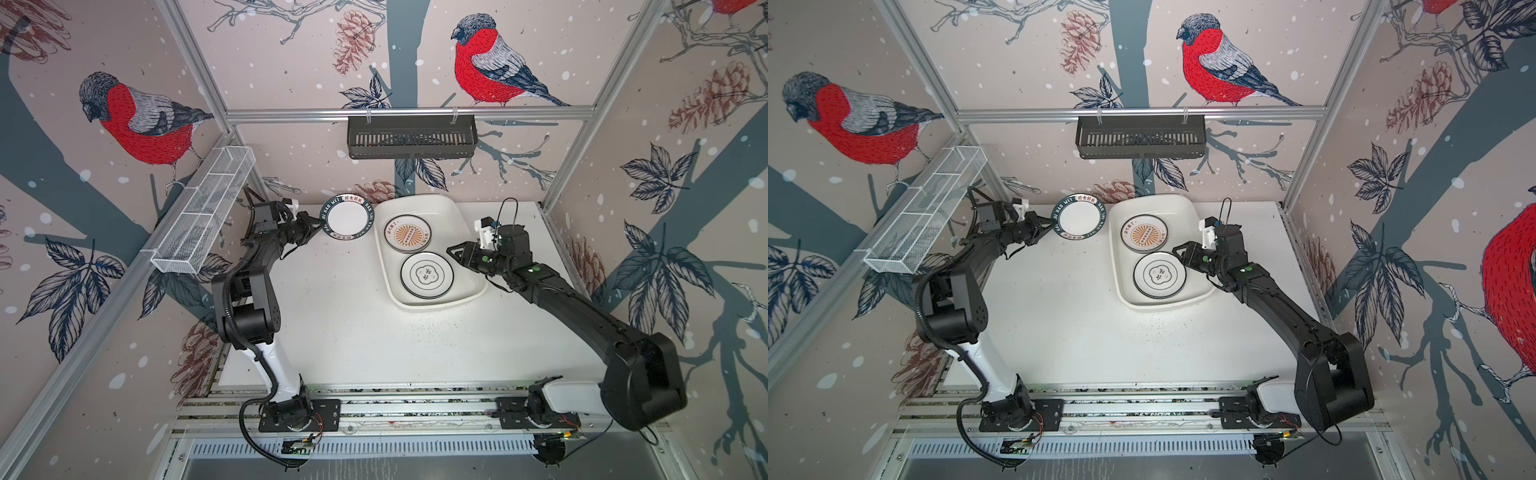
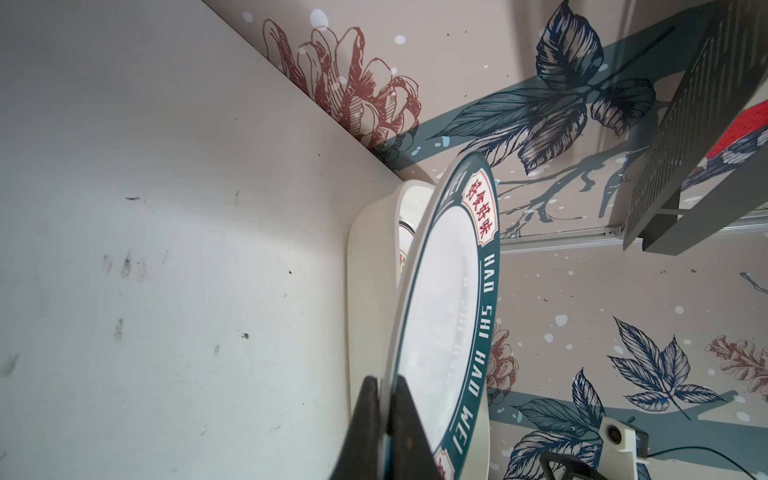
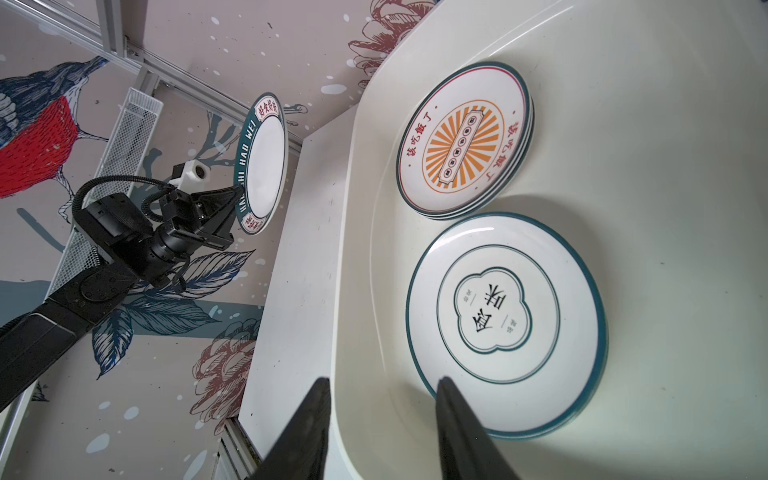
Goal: Place the plates into the plastic bin on the countertop
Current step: 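Lift the plate toward the bin with the left gripper while the right gripper approaches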
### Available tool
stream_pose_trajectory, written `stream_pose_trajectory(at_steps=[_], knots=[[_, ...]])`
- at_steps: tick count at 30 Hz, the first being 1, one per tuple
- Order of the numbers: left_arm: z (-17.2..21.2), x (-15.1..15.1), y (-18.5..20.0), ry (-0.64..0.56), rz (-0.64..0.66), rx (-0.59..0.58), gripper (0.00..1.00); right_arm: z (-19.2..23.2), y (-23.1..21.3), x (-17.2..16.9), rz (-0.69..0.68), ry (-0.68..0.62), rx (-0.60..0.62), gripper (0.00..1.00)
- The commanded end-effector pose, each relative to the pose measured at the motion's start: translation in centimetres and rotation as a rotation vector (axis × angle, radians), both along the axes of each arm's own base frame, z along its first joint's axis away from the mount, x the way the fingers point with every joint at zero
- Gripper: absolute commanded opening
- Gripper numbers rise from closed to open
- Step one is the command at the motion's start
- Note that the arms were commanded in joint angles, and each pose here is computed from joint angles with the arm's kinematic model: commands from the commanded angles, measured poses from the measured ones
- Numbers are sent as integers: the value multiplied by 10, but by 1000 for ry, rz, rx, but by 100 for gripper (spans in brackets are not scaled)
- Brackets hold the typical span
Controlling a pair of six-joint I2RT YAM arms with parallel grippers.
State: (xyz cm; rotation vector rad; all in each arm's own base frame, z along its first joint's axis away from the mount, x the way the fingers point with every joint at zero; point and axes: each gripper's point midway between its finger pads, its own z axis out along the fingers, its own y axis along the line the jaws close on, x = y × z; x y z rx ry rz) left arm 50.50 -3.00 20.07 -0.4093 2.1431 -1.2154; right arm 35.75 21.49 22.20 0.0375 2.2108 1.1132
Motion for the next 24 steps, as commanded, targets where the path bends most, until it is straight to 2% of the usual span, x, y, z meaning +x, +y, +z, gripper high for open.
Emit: stream_pose_trajectory(at_steps=[1, 7, 24], knots=[[18, -6, -15, -70, -62, 20, 0, 6, 5, 0, 41, -26, -2, 43], [29, -17, -44, -97, -125, 52, 0, 6, 11, 1, 72, -17, -11, 43], [41, -48, -120, -156, -296, 121, 0, 20, -9, -3, 29, -45, -27, 44]])
